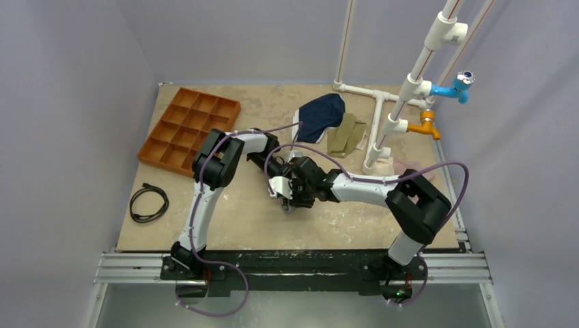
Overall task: Roll the underwear
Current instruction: Pick up the underwear from the center of the board.
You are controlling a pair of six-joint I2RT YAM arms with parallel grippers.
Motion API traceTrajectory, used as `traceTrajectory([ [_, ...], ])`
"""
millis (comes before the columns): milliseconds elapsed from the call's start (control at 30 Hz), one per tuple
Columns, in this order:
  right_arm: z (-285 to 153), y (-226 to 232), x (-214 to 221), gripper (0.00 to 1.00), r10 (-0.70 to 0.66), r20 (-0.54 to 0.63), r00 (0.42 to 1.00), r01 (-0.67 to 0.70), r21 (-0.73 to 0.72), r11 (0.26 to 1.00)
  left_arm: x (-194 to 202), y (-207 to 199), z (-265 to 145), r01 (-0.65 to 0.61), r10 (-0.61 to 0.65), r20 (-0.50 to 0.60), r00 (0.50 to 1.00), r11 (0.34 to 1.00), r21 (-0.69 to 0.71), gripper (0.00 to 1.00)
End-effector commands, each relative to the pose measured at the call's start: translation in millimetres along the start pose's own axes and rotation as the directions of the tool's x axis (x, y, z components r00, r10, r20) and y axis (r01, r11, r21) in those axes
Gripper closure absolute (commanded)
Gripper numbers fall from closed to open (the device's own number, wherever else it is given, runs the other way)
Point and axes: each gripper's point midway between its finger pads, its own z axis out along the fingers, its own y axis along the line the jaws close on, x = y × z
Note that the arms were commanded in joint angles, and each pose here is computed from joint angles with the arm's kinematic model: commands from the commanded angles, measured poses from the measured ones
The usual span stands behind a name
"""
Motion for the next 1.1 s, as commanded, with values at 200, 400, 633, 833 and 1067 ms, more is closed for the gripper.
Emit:
traceTrajectory([
  [200, 23.1, 40.7, 40.5, 1.0, -0.003, -0.134, 0.991, -0.021, -0.171, 0.985, 2.0, 36.1, 5.7, -0.005, 0.003, -0.022, 1.0, 0.996, -0.094, 0.95],
  [400, 15.7, 43.8, 41.1, 1.0, 0.024, -0.149, 0.989, -0.051, -0.18, 0.982, -1.1, 26.2, -8.9, -0.06, 0.062, 0.01, 0.998, 0.989, -0.134, 0.68],
  [633, 7.9, 43.1, 41.8, 1.0, 0.068, -0.165, 0.984, -0.097, -0.178, 0.979, 3.9, 17.7, -29.6, -0.127, 0.132, 0.01, 0.991, 0.97, -0.208, 0.51],
  [833, 0.6, 37.4, 45.2, 1.0, 0.111, -0.172, 0.979, -0.139, -0.163, 0.977, 13.9, 12.3, -44.6, -0.15, 0.158, 0.009, 0.987, 0.955, -0.255, 0.45],
  [1067, -14.0, 31.6, 47.6, 1.0, 0.15, -0.167, 0.975, -0.174, -0.139, 0.975, 20.4, 2.3, -73.0, -0.207, 0.234, 0.046, 0.971, 0.925, -0.319, 0.45],
])
